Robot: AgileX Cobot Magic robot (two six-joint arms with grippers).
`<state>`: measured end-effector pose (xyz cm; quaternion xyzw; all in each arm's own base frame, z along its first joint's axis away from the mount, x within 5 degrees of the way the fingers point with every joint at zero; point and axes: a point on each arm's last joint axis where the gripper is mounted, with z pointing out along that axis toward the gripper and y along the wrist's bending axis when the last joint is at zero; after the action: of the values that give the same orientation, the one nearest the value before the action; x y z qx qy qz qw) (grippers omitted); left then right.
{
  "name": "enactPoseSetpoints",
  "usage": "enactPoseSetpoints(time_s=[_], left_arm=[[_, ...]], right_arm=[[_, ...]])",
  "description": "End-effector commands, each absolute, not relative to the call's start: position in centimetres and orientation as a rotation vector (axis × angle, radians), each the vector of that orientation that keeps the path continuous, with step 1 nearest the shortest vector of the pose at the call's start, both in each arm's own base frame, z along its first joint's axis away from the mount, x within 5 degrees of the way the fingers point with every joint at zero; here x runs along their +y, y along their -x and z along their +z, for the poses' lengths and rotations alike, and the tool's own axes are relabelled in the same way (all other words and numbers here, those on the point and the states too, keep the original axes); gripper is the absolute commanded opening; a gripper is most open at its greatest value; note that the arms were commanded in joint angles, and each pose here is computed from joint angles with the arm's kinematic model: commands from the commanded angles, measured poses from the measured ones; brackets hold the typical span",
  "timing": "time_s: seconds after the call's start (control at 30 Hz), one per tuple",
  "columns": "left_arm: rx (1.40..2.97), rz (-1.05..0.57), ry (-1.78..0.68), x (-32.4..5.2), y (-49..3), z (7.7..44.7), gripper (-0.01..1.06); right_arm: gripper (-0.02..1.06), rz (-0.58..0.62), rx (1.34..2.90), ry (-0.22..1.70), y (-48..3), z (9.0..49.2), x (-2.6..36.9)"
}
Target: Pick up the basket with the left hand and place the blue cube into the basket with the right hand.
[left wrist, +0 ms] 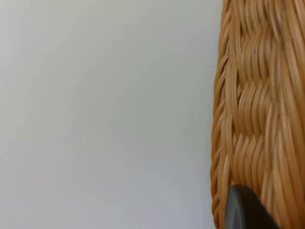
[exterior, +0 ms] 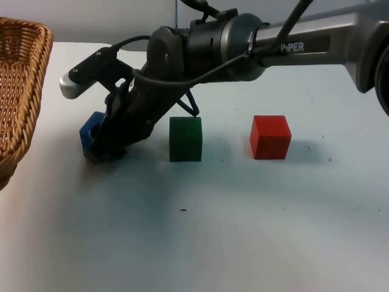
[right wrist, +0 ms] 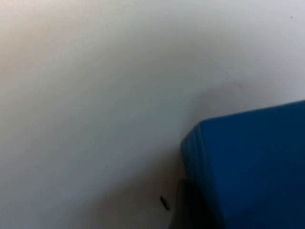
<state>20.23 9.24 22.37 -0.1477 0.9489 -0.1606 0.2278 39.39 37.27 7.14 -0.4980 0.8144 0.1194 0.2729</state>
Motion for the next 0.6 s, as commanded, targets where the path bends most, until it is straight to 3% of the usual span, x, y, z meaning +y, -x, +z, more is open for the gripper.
enactPoseSetpoints(time_s=[0.0, 0.03, 0.27, 0.57], left_arm=[[2.574, -0.474, 0.432, 9.2, -20.5, 22.9, 0.0], [2.573, -0.475, 0.433, 9.2, -20.6, 22.9, 0.0], [2.568, -0.489, 0.437, 9.1, -20.6, 23.0, 0.0], [2.563, -0.515, 0.439, 8.9, -20.6, 23.0, 0.0]], right_arm=[[0.05, 0.329, 2.168, 1.322, -39.5, 7.7, 37.6], [0.0, 0.33, 2.165, 1.321, -39.5, 7.9, 37.6], [0.0, 0.341, 2.171, 1.279, -39.4, 10.8, 37.5], [0.0, 0.213, 2.253, 1.211, -39.0, 16.8, 35.8]])
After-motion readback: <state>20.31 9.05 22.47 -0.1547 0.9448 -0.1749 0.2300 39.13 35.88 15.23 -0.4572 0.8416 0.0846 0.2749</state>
